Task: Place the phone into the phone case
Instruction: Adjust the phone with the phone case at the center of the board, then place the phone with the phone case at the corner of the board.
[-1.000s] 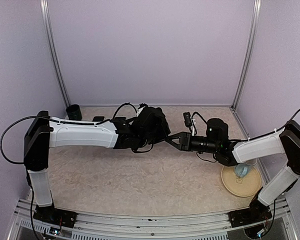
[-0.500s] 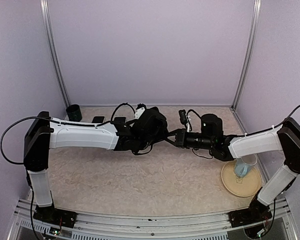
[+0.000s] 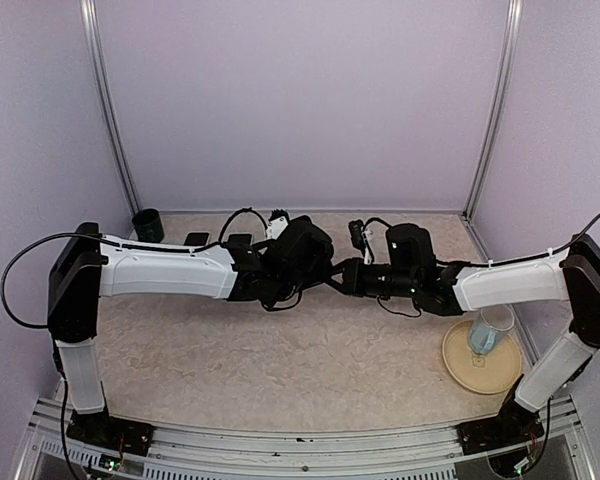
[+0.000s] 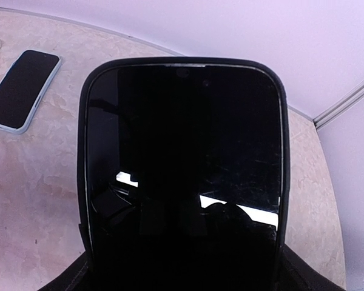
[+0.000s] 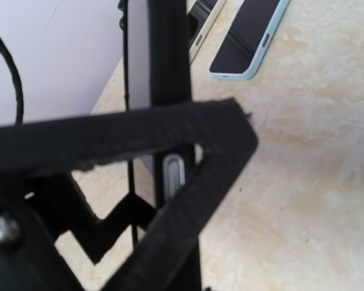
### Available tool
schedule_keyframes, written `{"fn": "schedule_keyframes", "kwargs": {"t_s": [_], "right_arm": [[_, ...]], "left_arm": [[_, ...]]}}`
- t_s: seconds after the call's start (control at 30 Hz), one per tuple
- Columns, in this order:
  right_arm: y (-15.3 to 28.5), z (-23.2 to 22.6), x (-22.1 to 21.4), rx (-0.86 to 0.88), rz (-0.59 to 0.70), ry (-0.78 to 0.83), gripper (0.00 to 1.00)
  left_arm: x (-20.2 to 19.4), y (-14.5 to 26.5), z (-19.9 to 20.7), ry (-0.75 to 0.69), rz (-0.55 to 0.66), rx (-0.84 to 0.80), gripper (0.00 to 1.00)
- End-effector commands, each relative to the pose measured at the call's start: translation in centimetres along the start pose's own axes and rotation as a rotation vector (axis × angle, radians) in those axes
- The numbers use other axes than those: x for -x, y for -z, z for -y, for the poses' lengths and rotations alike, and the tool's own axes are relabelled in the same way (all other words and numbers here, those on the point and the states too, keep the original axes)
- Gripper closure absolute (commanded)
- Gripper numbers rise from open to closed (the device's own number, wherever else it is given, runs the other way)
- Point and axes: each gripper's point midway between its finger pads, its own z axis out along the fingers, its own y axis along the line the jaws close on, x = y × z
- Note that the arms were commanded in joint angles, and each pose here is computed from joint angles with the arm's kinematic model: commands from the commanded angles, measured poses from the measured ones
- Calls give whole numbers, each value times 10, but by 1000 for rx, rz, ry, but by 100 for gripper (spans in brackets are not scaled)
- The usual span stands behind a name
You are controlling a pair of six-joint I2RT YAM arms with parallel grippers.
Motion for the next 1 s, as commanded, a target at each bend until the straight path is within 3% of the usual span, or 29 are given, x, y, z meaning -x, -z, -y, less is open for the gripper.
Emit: {"fn": "schedule_keyframes", "kwargs": {"t_s": [0.0,0.17,0.43,0.97], "right_arm": [[5,26,-12,-132,-45,25,100],[12,8,-10,-65,-56,59,88],[26,-10,-10,6,-68,117,78],[54,4,-7,-74,-42,146,72]], "left_arm": [[29,19,24,69,56,-76,80],[28,14,17,67,41,-69,81],[28,10,9,61,27,-61,85],[24,-14,-4,-35,-50,-46,84]]}}
